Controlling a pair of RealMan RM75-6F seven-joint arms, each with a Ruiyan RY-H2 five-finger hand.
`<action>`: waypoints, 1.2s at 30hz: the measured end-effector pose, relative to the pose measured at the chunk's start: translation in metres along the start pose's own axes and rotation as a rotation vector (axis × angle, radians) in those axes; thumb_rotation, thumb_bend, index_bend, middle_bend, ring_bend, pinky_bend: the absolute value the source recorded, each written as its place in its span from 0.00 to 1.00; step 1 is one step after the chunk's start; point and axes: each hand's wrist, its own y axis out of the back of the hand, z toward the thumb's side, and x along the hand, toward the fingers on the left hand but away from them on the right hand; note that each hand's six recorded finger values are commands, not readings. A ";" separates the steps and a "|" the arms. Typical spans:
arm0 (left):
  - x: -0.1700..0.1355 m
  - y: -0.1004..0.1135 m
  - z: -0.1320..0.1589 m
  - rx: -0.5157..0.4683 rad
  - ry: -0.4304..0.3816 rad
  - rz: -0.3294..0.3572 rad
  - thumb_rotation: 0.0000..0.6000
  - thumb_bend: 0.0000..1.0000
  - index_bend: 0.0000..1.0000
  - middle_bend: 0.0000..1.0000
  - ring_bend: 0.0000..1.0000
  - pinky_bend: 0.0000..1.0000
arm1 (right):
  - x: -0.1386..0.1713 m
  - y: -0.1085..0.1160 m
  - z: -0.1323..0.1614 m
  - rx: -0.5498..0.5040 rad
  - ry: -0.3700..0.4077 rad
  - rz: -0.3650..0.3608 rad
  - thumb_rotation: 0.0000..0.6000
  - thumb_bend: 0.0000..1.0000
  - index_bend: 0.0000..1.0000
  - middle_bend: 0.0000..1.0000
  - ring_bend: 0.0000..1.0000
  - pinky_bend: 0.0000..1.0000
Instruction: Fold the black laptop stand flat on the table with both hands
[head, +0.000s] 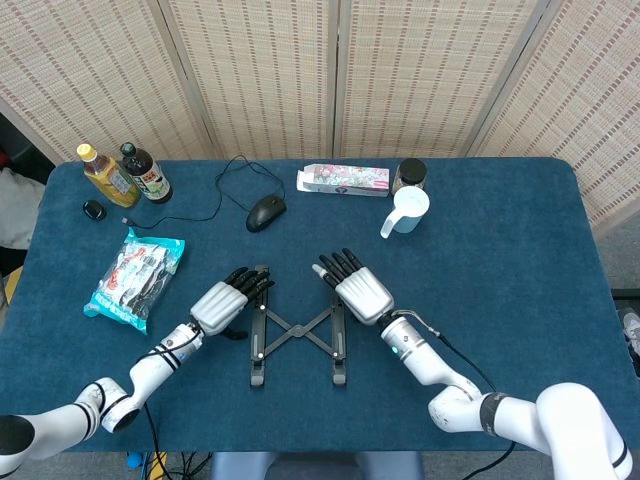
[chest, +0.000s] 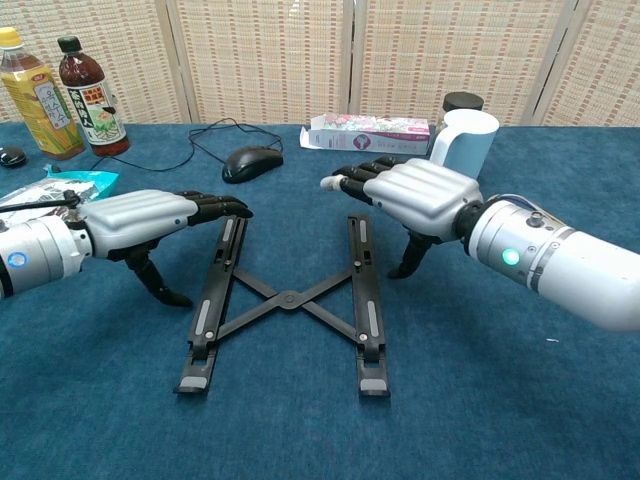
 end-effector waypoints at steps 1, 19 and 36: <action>0.000 0.000 0.000 0.000 0.000 -0.001 1.00 0.11 0.00 0.00 0.00 0.01 | -0.001 0.000 0.001 0.002 0.002 -0.001 1.00 0.00 0.00 0.00 0.00 0.00; 0.003 -0.002 0.003 -0.009 -0.003 -0.015 1.00 0.11 0.00 0.00 0.00 0.01 | -0.011 -0.006 0.023 -0.002 0.041 -0.060 1.00 0.00 0.00 0.00 0.00 0.00; 0.007 0.002 0.012 -0.009 -0.031 -0.016 1.00 0.11 0.00 0.00 0.00 0.01 | -0.024 0.005 0.041 -0.022 0.061 -0.119 1.00 0.00 0.00 0.00 0.00 0.00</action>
